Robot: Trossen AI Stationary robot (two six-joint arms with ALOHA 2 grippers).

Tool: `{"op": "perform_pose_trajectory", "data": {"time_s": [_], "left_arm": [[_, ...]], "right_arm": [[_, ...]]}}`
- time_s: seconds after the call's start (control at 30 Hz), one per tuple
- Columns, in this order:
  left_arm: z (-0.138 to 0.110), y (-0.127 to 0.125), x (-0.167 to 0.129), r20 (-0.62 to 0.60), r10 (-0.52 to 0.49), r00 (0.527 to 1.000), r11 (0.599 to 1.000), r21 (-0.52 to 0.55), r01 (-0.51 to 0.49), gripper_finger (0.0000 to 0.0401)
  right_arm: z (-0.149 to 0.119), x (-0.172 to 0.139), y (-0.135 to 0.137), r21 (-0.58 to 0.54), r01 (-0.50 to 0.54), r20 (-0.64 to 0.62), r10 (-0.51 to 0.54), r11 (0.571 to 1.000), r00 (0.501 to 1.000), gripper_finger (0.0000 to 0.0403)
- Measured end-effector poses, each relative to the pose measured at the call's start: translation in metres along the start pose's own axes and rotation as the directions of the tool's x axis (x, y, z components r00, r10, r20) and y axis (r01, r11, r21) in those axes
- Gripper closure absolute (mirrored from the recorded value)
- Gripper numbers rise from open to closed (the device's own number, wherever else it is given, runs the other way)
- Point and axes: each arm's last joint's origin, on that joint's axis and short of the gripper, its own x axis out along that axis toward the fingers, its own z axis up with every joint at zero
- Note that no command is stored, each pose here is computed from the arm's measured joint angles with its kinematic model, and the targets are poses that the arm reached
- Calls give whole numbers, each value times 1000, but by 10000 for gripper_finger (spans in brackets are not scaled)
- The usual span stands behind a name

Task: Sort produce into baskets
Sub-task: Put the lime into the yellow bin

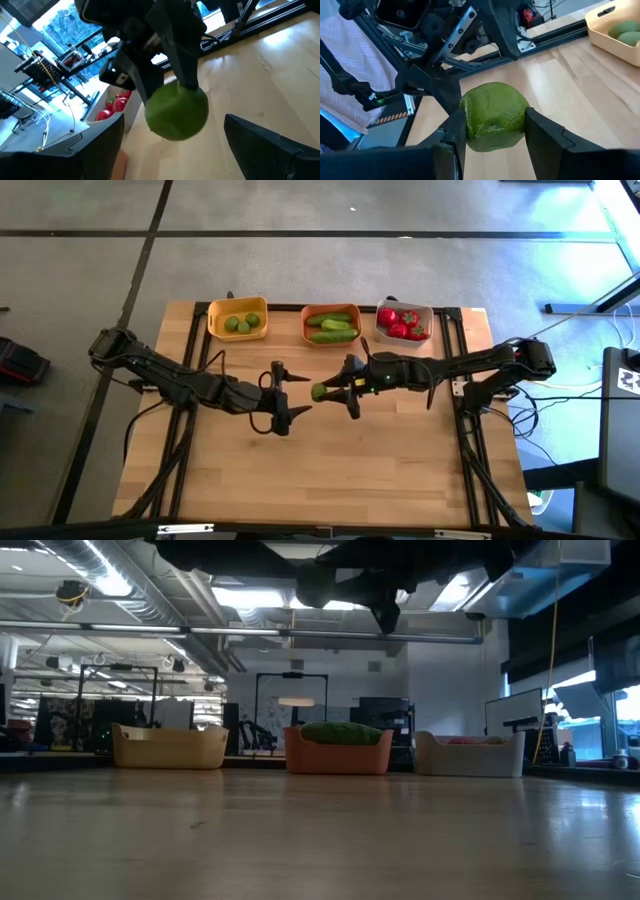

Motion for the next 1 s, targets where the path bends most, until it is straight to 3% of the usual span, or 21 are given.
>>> {"op": "perform_pose_trajectory", "data": {"time_s": [0.7, 1.0], "left_arm": [[4, 1, 0, 37, 14, 999, 1000, -23, -13, 61], [4, 1, 0, 36, 13, 999, 999, -37, -12, 129]], "right_arm": [[2, 15, -1, 34, -64, 124, 59, 997, 990, 258], [-2, 21, -2, 33, -70, 127, 66, 997, 990, 258]]}}
